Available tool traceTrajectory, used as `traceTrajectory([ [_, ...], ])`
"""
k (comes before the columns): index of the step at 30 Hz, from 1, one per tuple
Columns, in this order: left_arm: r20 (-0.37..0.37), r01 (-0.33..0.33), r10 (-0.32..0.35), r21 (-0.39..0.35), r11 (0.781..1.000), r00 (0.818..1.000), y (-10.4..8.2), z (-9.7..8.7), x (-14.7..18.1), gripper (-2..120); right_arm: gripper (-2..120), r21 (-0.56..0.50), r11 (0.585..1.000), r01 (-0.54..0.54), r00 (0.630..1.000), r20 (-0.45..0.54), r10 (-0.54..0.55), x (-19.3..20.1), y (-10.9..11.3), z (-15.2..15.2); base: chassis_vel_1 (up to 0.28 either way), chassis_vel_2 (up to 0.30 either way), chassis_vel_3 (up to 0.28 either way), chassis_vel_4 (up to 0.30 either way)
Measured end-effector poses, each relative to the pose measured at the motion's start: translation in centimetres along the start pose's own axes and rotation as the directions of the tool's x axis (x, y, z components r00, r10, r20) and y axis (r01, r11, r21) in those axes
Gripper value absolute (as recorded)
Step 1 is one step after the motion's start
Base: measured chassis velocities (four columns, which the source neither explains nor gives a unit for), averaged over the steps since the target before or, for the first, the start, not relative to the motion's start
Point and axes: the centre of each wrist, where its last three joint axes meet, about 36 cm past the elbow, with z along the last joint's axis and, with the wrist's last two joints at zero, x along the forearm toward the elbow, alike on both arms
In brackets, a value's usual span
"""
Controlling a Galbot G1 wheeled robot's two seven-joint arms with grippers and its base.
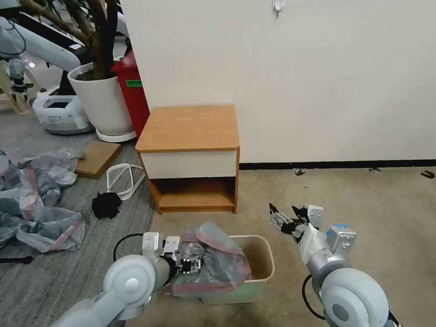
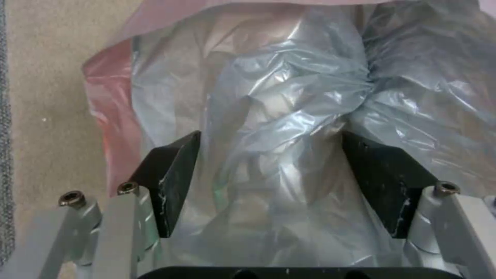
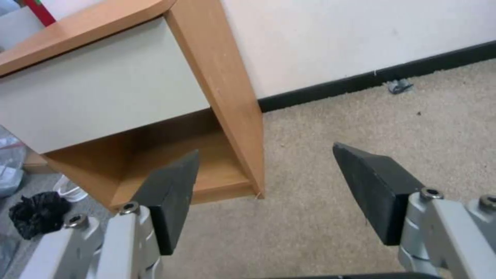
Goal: Pick up the garbage bag from the table and place it over the trash can.
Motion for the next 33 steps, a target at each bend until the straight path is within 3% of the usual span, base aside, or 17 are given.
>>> traceTrajectory([
  [5, -0.007, 0.004, -0.004, 0.004, 1.0, 1.0, -0.1, -0.1, -0.3, 71, 69, 0.0, 1.0, -0.003, 1.0, -0.001, 0.003, 0.0, -0.1, 0.1, 0.0, 0.0, 0.0, 0.0],
  [14, -0.026, 0.009, -0.009, 0.012, 1.0, 1.0, -0.4, -0.5, -0.9, 53, 65, 0.0, 1.0, -0.011, 1.0, -0.002, 0.011, -0.2, -0.2, 0.3, 0.0, 0.0, 0.0, 0.0],
  [18, -0.032, 0.015, -0.014, 0.01, 1.0, 0.999, -0.6, -0.6, -1.2, 34, 62, 0.002, 1.0, -0.017, 1.0, -0.001, 0.017, -0.3, -0.2, 0.4, 0.0, 0.0, 0.0, 0.0],
  [27, -0.044, 0.019, -0.018, 0.023, 1.0, 0.999, -1.0, -1.1, -1.9, 5, 61, 0.009, 1.0, -0.019, 1.0, 0.002, 0.019, -0.4, -0.3, 0.4, 0.0, 0.0, 0.0, 0.0],
  [33, -0.041, 0.025, -0.023, 0.03, 0.999, 0.999, -1.0, -1.3, -2.1, 4, 61, 0.017, 1.0, -0.016, 1.0, 0.008, 0.015, -0.3, -0.4, 0.2, 0.0, 0.0, 0.0, 0.0],
])
